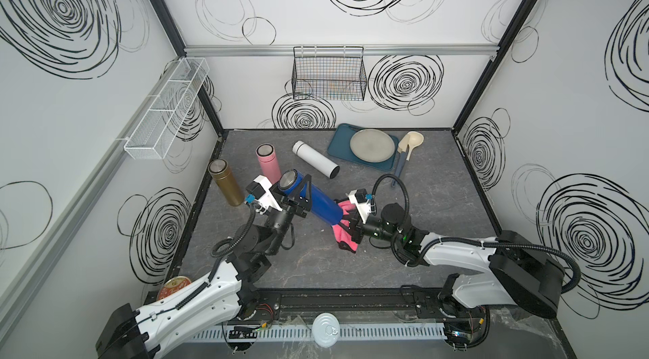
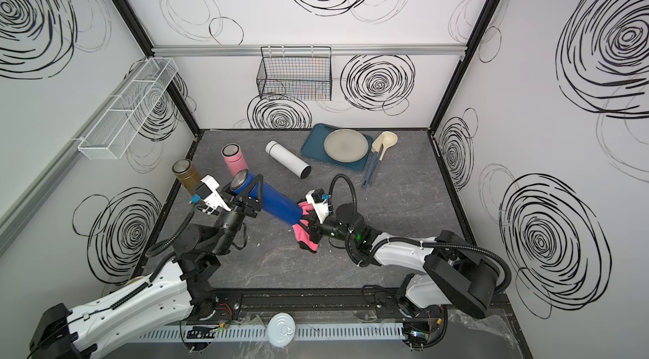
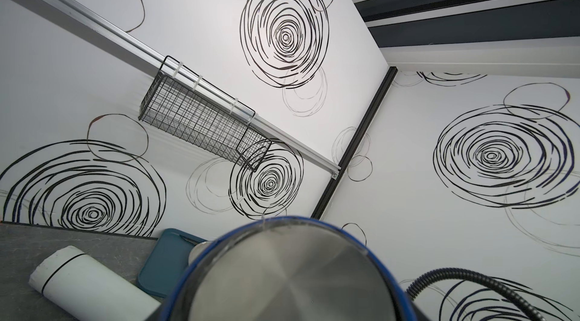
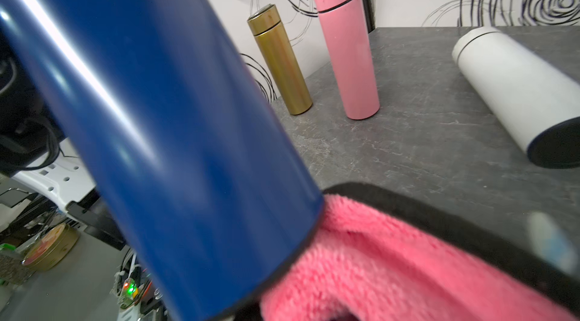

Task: Wipe the surface of the thermos
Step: Wipe the dirt from the surface of the thermos, then place the thermos at the center of the board.

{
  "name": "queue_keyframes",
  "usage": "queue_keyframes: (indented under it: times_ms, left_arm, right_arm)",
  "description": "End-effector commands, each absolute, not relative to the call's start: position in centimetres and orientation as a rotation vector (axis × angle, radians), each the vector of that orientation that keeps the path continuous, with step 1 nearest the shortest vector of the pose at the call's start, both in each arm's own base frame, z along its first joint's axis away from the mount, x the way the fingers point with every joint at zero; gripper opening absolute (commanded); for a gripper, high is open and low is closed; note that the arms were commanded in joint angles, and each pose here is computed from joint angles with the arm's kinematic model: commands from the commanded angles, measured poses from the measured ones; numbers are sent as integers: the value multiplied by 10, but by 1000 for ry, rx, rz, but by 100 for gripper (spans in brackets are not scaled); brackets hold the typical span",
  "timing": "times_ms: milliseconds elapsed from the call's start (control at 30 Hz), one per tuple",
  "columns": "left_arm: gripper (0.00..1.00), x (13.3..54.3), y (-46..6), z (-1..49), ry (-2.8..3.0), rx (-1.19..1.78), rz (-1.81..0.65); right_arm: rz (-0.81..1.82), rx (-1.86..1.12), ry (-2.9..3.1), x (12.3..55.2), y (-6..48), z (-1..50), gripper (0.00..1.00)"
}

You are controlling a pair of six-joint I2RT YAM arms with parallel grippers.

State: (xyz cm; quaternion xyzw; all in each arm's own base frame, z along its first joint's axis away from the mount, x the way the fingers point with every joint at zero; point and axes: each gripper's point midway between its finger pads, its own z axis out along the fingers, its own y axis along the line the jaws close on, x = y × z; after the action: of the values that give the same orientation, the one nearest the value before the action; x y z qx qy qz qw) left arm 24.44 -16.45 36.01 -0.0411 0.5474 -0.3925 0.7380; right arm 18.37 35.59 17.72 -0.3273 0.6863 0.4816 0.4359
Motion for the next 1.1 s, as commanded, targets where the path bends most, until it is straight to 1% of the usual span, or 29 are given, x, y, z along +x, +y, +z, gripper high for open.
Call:
queue_keyframes:
  times_ms: [0, 67, 167, 233, 333, 467, 533, 600, 667, 700, 833, 933, 1067]
  left_arm:
    - [0, 241, -160, 386, 1145, -104, -862]
    - [0, 247, -161, 377, 1193, -103, -814]
    - [0, 260, -155, 355, 1286, -122, -694]
    - [0, 268, -141, 338, 1352, -169, -566]
    - [0, 275, -106, 315, 1419, -274, -330]
    - [0, 278, -71, 295, 1403, -288, -128]
    - [0, 280, -50, 284, 1393, -353, -55]
    - [0, 283, -34, 277, 1373, -387, -14]
    - [0, 282, -31, 279, 1336, -355, -2]
    - [0, 279, -22, 279, 1316, -387, 26]
    - [0, 279, 16, 281, 1245, -511, 95]
    - [0, 292, 37, 285, 1228, -553, 102]
    - [0, 297, 59, 289, 1170, -602, 184]
  right_arm:
    - [1260, -852, 1533, 171, 371, 221, 0]
    - [1209, -787, 1549, 184, 356, 221, 0]
    - [1116, -612, 1601, 215, 316, 222, 0]
    - [1002, -485, 1643, 235, 285, 222, 0]
    - [751, -286, 1693, 259, 232, 222, 0]
    - [472, -69, 1689, 272, 158, 228, 0]
    - [371, 18, 1685, 277, 126, 224, 0]
    - [279, 119, 1714, 284, 94, 211, 0]
    - [222, 212, 1753, 289, 69, 196, 0]
    - [218, 264, 1769, 291, 59, 188, 0]
    - [184, 342, 1800, 295, 42, 160, 0]
    - [186, 340, 1799, 295, 42, 160, 0]
    - [177, 359, 1796, 294, 38, 157, 0]
